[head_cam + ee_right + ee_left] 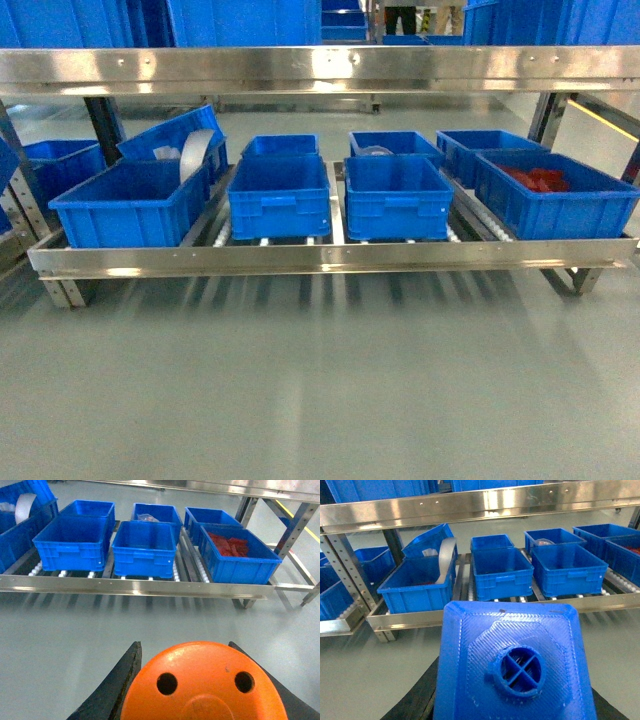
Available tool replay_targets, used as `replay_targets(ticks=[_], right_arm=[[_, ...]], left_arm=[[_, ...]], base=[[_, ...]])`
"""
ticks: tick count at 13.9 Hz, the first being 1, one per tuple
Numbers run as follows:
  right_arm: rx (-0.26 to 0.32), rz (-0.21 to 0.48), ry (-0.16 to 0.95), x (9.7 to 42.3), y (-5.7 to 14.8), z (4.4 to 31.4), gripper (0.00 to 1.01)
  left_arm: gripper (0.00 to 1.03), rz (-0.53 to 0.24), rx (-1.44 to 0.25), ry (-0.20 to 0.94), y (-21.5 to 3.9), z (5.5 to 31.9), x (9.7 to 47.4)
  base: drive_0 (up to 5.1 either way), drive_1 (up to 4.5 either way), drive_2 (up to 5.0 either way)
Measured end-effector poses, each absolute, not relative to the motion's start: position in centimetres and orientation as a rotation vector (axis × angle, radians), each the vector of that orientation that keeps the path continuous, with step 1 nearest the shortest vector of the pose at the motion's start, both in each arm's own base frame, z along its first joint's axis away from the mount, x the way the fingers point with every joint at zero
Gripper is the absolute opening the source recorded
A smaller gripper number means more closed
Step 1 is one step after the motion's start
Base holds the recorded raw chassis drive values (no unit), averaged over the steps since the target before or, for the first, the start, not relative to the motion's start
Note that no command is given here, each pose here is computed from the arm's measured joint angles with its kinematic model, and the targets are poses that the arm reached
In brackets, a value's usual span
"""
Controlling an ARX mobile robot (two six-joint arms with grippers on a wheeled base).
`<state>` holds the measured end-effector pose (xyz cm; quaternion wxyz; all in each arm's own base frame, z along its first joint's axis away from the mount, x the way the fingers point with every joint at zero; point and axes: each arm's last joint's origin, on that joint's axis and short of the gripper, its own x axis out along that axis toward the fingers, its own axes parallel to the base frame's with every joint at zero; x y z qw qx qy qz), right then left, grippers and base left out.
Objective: Sort blue parts and orange caps into right shelf containers
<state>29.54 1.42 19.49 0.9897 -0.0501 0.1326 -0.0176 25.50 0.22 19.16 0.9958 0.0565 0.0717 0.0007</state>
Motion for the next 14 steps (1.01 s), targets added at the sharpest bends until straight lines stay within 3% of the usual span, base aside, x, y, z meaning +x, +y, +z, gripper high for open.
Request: replay_targets(ticks=[14], right_arm=[[-0.101,-0.034,0.266,29.54,1.43,19.49,0.43]], left_arm=[[0.44,0.001,0.113,0.144,0.22,19.15,25.50]], base=[[0.0,0.00,0.0]])
